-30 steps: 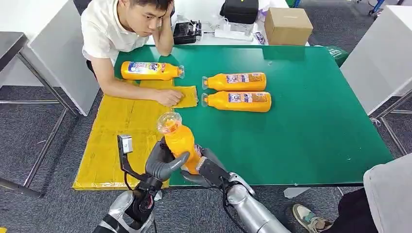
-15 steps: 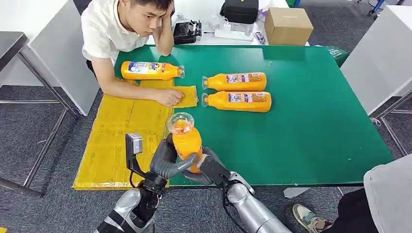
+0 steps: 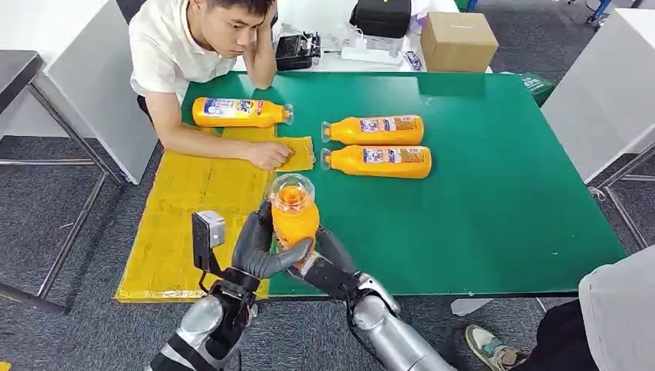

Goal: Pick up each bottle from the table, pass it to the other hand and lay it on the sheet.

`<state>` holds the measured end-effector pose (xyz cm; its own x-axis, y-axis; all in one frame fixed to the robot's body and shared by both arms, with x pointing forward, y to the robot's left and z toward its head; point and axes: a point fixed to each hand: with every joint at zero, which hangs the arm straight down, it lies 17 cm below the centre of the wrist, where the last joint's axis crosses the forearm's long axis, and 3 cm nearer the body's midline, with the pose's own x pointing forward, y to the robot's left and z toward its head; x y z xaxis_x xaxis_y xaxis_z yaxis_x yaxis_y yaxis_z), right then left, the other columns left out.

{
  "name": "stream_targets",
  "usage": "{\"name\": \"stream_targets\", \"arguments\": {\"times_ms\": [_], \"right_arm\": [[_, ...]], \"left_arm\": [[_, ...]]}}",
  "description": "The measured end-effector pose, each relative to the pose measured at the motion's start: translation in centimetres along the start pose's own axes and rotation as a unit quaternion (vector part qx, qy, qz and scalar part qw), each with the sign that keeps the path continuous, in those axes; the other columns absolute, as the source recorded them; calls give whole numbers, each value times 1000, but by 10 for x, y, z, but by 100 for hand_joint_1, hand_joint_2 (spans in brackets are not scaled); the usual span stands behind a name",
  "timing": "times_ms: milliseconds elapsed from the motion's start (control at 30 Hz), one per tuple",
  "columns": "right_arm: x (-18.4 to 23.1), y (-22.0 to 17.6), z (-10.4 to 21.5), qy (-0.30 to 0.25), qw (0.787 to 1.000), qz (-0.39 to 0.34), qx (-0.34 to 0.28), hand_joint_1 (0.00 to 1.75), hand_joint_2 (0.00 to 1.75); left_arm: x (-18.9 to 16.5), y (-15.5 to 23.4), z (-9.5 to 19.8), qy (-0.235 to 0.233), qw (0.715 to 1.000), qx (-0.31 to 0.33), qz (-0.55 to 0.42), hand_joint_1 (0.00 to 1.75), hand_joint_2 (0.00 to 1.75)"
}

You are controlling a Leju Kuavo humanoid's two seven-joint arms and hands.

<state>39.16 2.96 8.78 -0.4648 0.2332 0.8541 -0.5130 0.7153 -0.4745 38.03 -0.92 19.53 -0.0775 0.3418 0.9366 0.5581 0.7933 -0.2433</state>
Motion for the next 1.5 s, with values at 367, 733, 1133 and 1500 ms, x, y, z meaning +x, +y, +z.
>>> {"name": "stream_targets", "arguments": {"times_ms": [367,733,1133,1500], "right_arm": [[15,-35,16,-22,993,-1,-115,0,0],[34,-28,13,-39,994,-22,-98,0,0],[44,-23,8,-48,994,-31,-89,0,0],[65,8,-5,-68,995,-58,-41,0,0]], "left_arm": [[60,71,-13,-84,943,71,-313,175,175],[48,136,-47,-15,858,98,-503,175,175],[9,169,-62,62,833,93,-542,175,175],[-48,222,-65,175,753,104,-625,175,175]]}}
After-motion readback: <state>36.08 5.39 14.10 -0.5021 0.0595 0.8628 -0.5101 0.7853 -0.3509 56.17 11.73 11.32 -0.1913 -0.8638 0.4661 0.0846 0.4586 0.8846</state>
